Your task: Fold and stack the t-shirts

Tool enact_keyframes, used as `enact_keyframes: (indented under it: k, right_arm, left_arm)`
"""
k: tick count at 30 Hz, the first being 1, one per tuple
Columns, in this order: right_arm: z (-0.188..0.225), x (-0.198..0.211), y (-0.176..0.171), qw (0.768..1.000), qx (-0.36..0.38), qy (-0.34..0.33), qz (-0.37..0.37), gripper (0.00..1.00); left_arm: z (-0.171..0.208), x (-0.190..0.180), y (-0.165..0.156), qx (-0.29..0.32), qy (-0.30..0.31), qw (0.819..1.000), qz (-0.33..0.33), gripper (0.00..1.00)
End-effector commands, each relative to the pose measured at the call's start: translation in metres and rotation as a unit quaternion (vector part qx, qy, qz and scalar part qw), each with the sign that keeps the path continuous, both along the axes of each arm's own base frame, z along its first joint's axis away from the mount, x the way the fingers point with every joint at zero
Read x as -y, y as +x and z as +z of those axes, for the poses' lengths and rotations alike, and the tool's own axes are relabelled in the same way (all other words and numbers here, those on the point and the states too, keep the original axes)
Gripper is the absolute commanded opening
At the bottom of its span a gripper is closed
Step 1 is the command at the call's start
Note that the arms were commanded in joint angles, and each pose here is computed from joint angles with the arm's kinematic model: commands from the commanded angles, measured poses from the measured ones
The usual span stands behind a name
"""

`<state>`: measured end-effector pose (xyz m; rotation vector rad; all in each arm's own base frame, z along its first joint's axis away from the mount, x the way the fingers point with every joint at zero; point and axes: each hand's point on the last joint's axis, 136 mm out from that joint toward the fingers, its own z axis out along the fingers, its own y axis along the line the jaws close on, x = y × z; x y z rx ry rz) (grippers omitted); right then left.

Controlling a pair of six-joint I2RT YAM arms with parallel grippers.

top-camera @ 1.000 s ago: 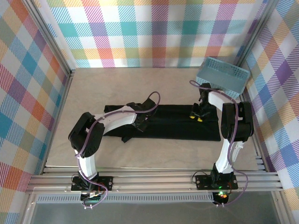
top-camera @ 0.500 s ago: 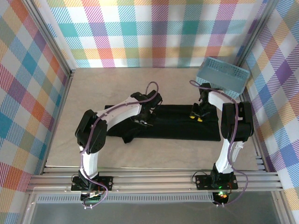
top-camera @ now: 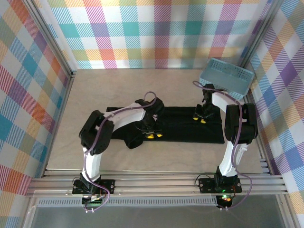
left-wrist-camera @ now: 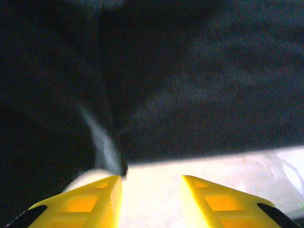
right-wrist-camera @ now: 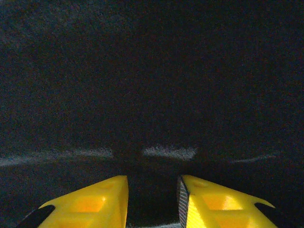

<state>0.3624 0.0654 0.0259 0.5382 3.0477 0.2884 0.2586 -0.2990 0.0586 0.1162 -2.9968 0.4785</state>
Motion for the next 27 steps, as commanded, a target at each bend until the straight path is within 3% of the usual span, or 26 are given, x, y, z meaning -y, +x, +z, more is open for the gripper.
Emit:
enact_keyframes:
  k: [1, 5, 7, 9, 16, 23, 27]
  right_arm:
    - [-0.001, -0.004, 0.001, 1.0, -0.008, 0.006, 0.012, 0.33]
    - [-0.001, -0.005, 0.003, 1.0, -0.008, 0.008, 0.011, 0.33]
    - [-0.002, -0.005, 0.002, 1.0, -0.009, 0.009, 0.011, 0.33]
    - [-0.002, -0.005, 0.002, 1.0, -0.01, 0.009, 0.012, 0.33]
    - [-0.002, -0.004, 0.001, 1.0, -0.012, 0.005, 0.012, 0.33]
    - [-0.002, -0.004, 0.002, 1.0, -0.012, 0.005, 0.009, 0.33]
    - [-0.003, -0.004, 0.001, 1.0, -0.015, 0.005, 0.009, 0.33]
  left_arm:
    - [0.034, -0.023, 0.009, 0.022, -0.045, 0.996, 0.069, 0.41]
    - [0.038, -0.072, 0.023, 0.057, -0.018, 0.989, 0.132, 0.43]
    - [0.027, -0.073, 0.031, 0.049, -0.027, 0.99, 0.133, 0.36]
    - [0.018, -0.063, 0.037, 0.047, -0.031, 0.993, 0.104, 0.32]
    - [0.007, -0.032, 0.031, 0.079, 0.044, 0.992, -0.086, 0.43]
    - [-0.02, -0.025, 0.014, 0.058, 0.101, 0.982, -0.149, 0.43]
    - [-0.026, -0.015, 0.013, 0.059, 0.108, 0.979, -0.164, 0.36]
